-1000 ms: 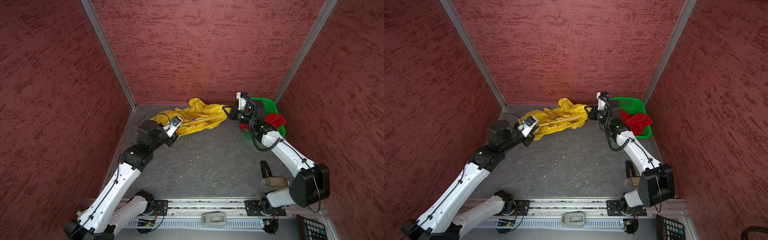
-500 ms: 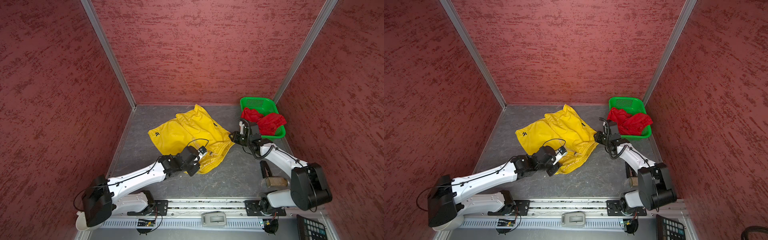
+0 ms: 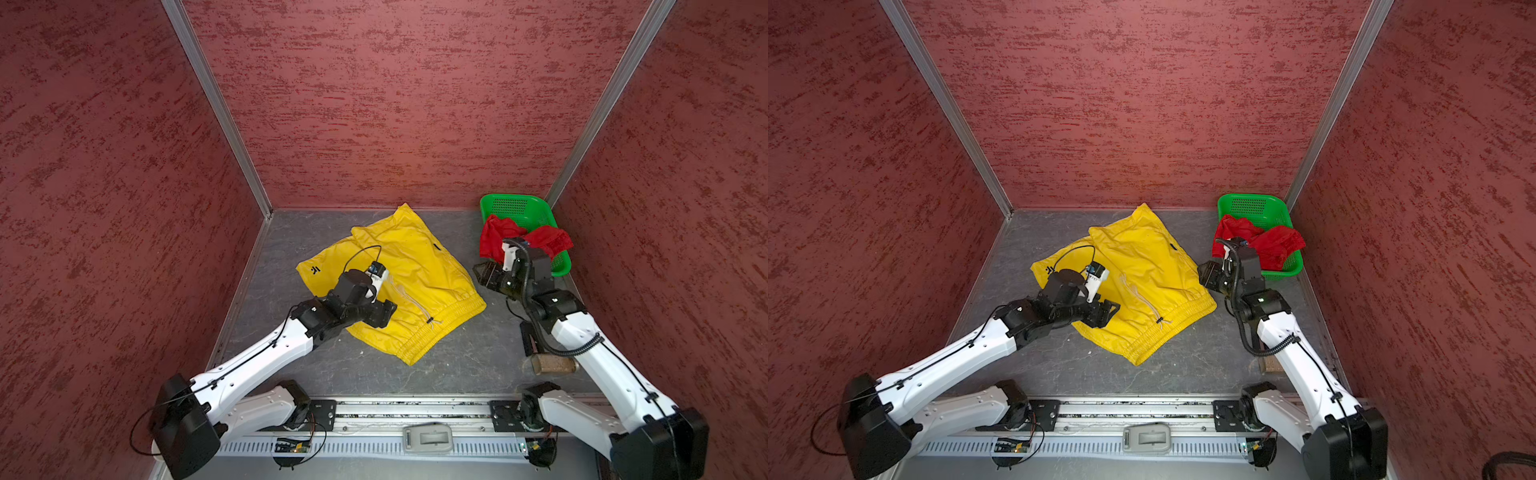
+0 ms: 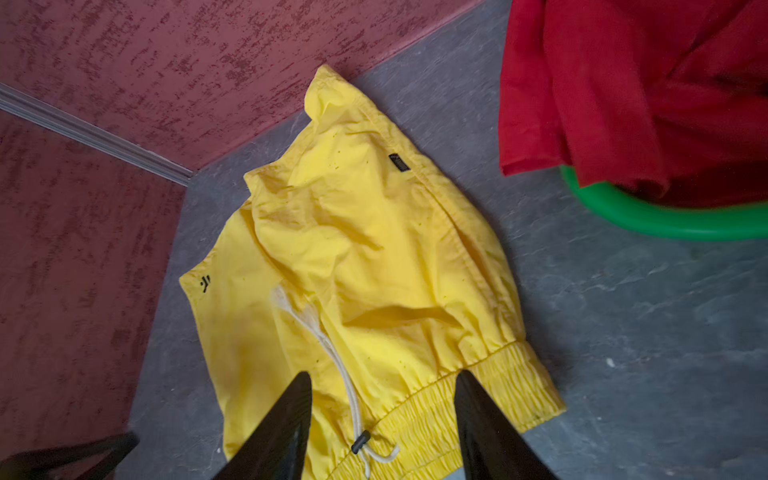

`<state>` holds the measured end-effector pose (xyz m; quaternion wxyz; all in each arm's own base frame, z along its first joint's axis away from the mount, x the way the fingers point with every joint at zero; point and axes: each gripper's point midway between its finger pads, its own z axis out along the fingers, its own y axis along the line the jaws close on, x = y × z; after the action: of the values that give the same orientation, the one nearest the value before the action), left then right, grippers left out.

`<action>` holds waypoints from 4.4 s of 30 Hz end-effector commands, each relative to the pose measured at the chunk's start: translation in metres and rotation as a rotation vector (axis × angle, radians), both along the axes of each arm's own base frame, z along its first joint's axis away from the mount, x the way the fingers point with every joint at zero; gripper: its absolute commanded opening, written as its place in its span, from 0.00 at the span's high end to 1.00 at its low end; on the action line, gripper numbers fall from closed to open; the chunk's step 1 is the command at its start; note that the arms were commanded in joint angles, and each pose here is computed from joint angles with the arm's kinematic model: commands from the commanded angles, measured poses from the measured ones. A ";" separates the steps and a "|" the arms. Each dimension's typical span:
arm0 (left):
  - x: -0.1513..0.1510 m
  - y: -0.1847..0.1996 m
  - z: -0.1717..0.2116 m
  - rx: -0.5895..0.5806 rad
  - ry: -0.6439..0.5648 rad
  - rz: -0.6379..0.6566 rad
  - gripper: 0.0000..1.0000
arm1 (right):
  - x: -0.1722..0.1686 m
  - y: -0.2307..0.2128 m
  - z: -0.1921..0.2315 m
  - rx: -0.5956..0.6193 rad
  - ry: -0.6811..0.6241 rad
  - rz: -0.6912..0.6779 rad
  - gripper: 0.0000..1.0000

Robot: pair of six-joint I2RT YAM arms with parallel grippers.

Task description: Fold and stack the shorts

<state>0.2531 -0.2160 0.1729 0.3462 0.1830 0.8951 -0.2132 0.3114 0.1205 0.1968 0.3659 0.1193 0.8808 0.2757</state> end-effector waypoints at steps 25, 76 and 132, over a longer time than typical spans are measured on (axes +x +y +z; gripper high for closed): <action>-0.067 -0.022 -0.157 0.226 0.450 -0.022 0.60 | 0.054 0.092 -0.170 -0.001 0.307 0.032 0.52; -0.071 -0.150 -0.110 0.142 -0.145 -0.879 0.89 | -0.091 0.077 -0.149 0.458 0.658 0.279 0.35; 0.244 -0.083 -0.174 0.200 0.408 0.140 0.59 | -0.076 0.079 -0.162 0.442 0.461 0.002 1.00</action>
<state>0.5136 -0.3018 0.0313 0.2100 0.1035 0.9595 -0.1568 0.2280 0.2046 0.0341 0.0944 0.2139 0.8711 0.4320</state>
